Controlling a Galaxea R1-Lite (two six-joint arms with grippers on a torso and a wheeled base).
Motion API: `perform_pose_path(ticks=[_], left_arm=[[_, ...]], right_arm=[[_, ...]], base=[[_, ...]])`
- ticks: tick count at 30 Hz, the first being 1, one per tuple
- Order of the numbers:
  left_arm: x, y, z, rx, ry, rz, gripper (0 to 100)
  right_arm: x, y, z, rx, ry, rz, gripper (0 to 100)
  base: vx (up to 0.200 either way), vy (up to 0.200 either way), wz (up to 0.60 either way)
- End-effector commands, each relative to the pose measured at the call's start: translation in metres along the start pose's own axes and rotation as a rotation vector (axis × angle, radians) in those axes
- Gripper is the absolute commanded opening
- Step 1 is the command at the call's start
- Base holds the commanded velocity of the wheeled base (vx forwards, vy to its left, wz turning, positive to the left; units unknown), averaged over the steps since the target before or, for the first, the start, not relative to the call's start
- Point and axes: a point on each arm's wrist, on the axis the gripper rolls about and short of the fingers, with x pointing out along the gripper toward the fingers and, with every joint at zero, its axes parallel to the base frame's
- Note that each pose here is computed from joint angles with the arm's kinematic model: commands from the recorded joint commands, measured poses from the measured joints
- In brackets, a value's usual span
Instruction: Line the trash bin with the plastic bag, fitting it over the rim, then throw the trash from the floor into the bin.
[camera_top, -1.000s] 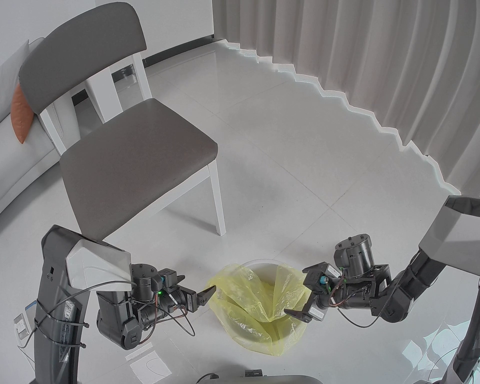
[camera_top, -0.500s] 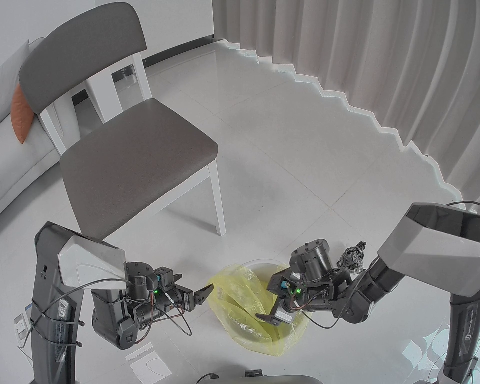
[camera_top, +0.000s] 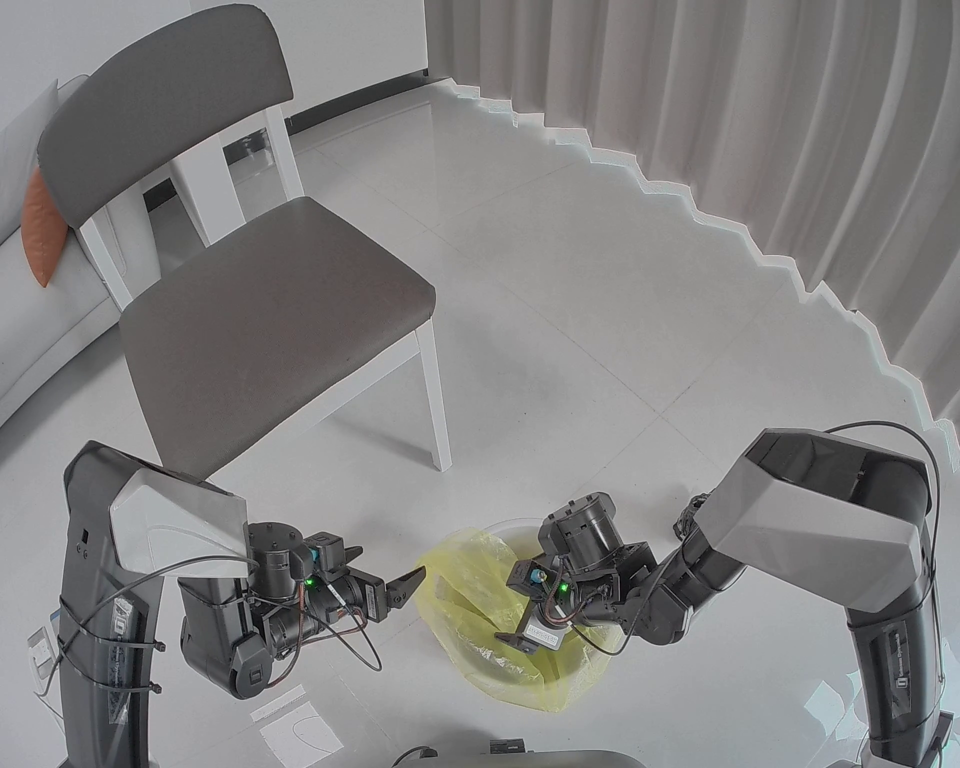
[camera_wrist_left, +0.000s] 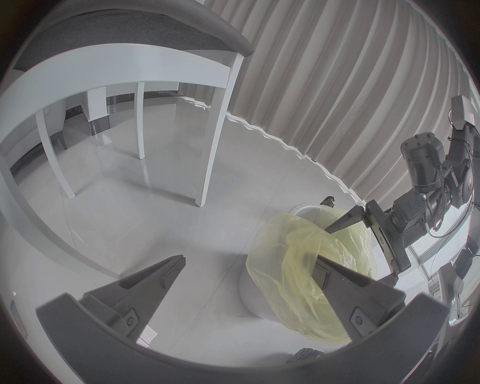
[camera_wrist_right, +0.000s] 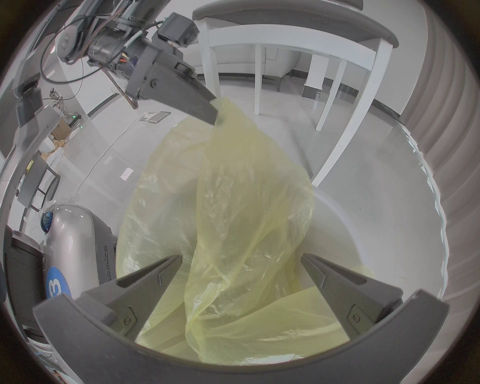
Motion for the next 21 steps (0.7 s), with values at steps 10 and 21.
perform_pose_path(ticks=[10, 21], left_arm=[[-0.002, 0.002, 0.003, 0.001, -0.02, 0.007, 100], [-0.004, 0.003, 0.007, 0.001, -0.033, 0.013, 100]], right_arm=[[0.006, -0.003, -0.001, 0.002, 0.006, -0.02, 0], [-0.021, -0.02, 0.032, -0.099, -0.037, -0.167, 0]], base=[[0.0, 0.0, 0.0], [0.0, 0.0, 0.0]])
